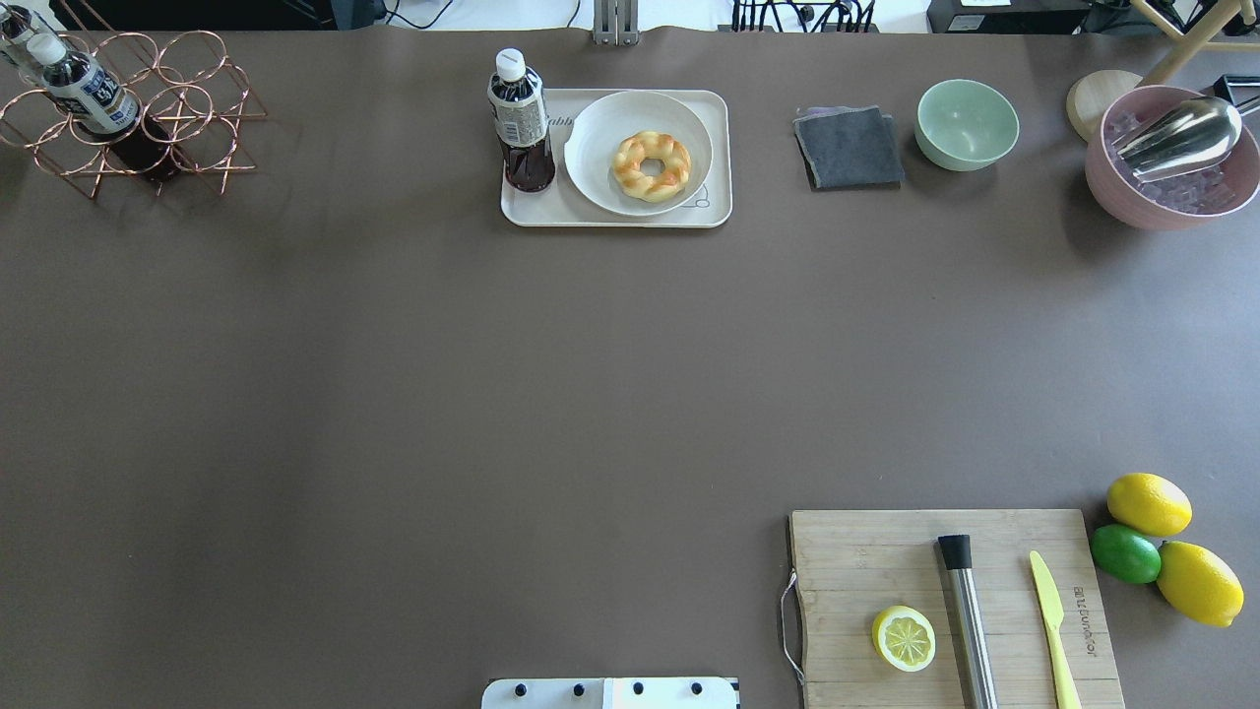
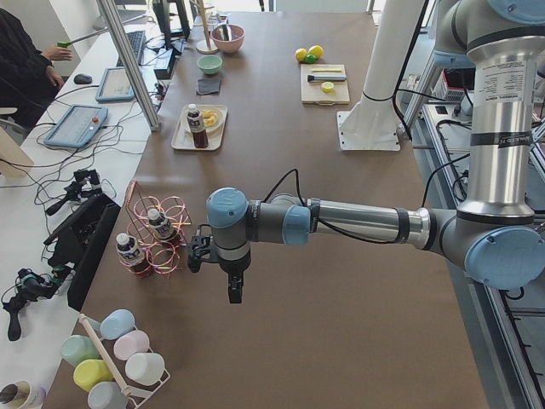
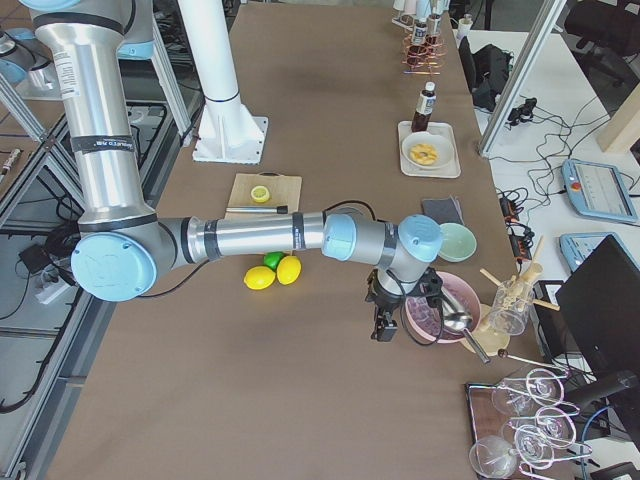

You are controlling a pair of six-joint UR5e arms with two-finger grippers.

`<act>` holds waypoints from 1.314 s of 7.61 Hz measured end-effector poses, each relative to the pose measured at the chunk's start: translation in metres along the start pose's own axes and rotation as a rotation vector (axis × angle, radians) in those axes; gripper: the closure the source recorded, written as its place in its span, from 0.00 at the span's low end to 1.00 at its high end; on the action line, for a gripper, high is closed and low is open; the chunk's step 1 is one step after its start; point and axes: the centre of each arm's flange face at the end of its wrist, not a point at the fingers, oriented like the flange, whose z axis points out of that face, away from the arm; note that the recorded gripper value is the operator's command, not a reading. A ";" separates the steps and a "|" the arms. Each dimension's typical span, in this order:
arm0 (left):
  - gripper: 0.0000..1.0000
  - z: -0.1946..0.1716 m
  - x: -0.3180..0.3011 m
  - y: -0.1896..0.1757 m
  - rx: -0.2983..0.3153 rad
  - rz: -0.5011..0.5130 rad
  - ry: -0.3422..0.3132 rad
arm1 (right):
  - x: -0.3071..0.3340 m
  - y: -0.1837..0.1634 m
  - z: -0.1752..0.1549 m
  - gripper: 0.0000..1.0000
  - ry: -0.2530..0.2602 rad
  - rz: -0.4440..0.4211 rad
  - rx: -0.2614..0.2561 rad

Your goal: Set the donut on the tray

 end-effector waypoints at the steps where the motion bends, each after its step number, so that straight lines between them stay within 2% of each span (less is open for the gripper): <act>1: 0.02 0.000 0.000 0.000 0.000 0.000 0.000 | 0.021 0.008 0.005 0.00 -0.028 0.029 -0.005; 3: 0.02 -0.001 0.001 -0.001 0.002 0.002 0.000 | 0.039 0.025 0.011 0.00 -0.072 0.068 -0.002; 10: 0.02 -0.004 0.004 -0.003 0.009 0.009 0.001 | 0.042 0.026 0.009 0.00 -0.078 0.078 0.003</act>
